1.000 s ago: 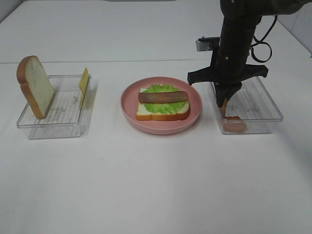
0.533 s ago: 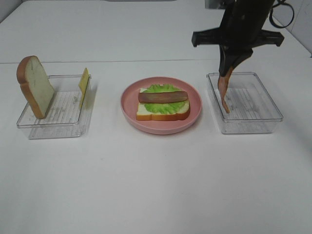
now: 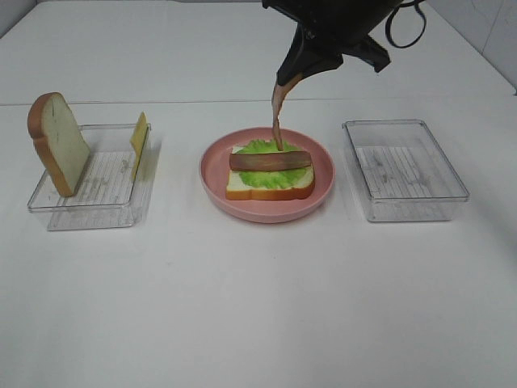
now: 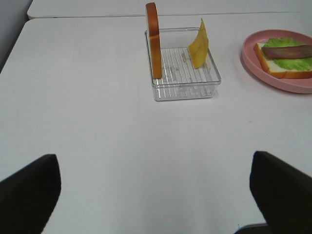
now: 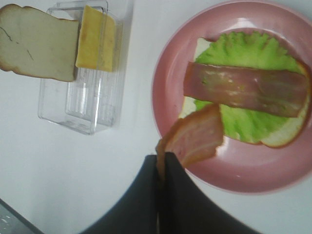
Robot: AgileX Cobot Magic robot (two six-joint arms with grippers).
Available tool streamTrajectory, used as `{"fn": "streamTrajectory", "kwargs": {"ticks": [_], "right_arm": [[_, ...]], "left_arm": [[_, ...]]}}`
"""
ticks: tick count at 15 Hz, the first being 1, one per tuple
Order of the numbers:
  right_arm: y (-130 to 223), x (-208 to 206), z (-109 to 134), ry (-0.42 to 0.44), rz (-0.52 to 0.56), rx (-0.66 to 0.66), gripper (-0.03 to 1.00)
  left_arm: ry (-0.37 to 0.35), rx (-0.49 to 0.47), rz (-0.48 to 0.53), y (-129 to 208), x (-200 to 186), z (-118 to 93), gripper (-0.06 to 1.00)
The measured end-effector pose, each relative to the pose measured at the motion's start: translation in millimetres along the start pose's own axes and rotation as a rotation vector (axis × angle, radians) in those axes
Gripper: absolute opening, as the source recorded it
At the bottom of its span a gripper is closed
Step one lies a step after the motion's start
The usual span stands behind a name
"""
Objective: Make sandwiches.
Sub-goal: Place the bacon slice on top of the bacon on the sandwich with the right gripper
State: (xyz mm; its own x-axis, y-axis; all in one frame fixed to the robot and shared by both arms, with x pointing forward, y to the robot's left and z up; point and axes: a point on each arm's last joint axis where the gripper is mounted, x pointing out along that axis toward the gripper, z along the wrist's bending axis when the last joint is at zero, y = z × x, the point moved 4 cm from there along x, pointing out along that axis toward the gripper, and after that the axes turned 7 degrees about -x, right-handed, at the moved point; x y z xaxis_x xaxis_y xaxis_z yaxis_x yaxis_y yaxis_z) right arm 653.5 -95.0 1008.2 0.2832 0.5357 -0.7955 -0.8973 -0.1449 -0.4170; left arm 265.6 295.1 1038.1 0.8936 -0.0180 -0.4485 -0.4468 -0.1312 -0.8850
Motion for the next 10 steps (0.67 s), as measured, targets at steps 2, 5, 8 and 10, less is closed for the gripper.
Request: {"fn": "streamTrajectory", "kwargs": {"ticks": [2,5,8,10], "right_arm": [[-6,26,-1,-0.086,-0.036,0.061,0.03],[-6,52,-10,-0.117,-0.042,0.122,0.03],[-16,81,-13,-0.166,-0.042,0.141,0.03],[-20,90,-13,-0.18,-0.036,0.134,0.03]], "left_arm": [[0.0,0.0,0.0,0,0,0,0.97],[0.0,0.0,0.0,0,0,0,0.97],[0.0,0.0,0.0,0,0,0,0.97],[0.0,0.0,0.0,0,0,0,0.97]]}}
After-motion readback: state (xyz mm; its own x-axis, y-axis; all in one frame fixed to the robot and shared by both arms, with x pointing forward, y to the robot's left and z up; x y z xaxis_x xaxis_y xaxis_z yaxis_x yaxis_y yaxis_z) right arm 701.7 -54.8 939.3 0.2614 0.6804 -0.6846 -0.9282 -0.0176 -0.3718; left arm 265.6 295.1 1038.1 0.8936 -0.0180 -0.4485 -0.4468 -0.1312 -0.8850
